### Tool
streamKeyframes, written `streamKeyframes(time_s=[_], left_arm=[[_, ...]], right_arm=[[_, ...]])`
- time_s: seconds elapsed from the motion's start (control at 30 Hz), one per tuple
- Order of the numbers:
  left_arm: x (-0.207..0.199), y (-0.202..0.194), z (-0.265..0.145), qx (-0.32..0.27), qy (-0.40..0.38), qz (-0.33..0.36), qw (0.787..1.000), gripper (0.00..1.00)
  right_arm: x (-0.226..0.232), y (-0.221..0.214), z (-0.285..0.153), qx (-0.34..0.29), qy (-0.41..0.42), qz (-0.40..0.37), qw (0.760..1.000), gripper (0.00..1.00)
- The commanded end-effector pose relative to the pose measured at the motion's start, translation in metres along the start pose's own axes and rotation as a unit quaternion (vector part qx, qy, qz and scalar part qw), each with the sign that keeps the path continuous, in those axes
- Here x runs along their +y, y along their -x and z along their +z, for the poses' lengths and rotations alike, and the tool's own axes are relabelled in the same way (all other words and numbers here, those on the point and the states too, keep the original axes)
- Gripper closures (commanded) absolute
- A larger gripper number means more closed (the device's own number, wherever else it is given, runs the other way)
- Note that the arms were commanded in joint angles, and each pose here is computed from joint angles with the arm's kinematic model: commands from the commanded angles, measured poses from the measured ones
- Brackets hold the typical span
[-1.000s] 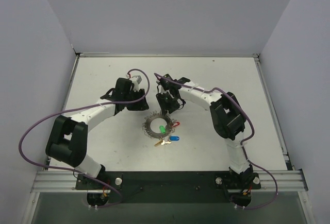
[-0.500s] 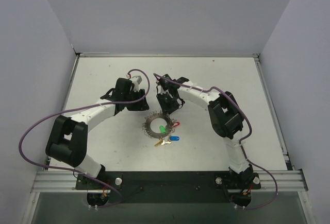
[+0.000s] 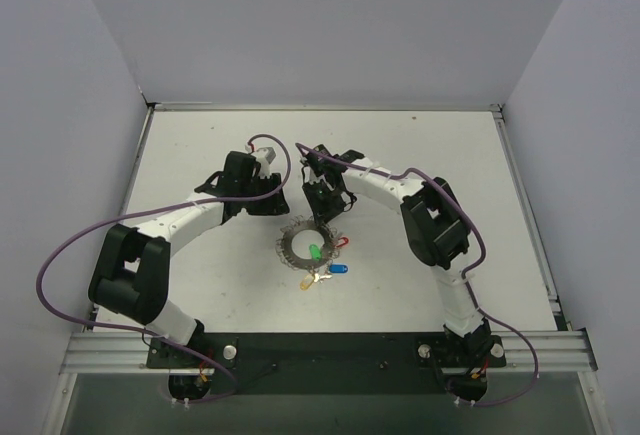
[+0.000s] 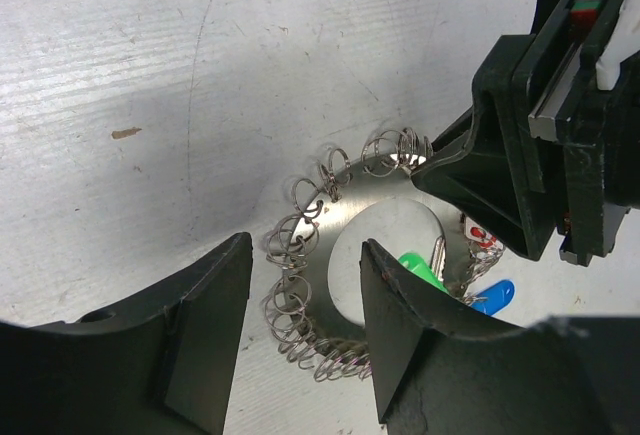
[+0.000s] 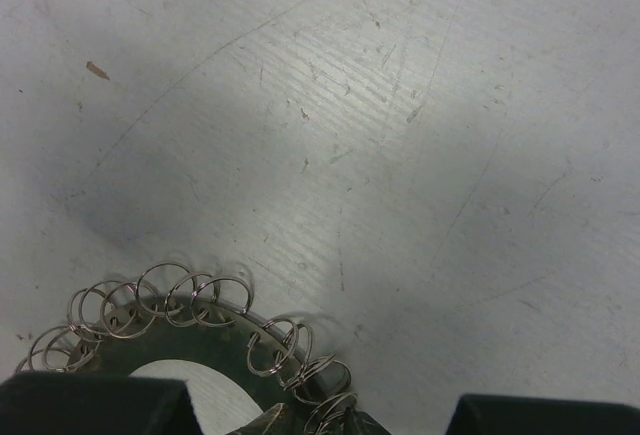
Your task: Put the keys on the keyring
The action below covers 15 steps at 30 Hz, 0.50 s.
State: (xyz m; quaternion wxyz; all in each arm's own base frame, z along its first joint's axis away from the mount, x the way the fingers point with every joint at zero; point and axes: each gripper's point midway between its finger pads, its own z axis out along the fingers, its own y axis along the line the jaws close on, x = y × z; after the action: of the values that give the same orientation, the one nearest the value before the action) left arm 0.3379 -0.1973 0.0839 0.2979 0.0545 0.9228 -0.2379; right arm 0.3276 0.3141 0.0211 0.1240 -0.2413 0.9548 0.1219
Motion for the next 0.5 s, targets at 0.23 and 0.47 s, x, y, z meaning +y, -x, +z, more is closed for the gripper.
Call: streamKeyframes(time_s=[0.23, 0.47], left_arm=[[-0.002, 0.004, -0.005, -0.006, -0.008, 0.007, 1.000, 0.43], [-0.009, 0.016, -0.020, -0.035, -0.016, 0.030, 0.999, 0.43]], right_arm=[[0.000, 0.000, -0.015, 0.000, -0.010, -0.011, 1.000, 1.00], [0.006, 0.007, -0.042, -0.028, 0.004, -0.046, 0.999, 1.00]])
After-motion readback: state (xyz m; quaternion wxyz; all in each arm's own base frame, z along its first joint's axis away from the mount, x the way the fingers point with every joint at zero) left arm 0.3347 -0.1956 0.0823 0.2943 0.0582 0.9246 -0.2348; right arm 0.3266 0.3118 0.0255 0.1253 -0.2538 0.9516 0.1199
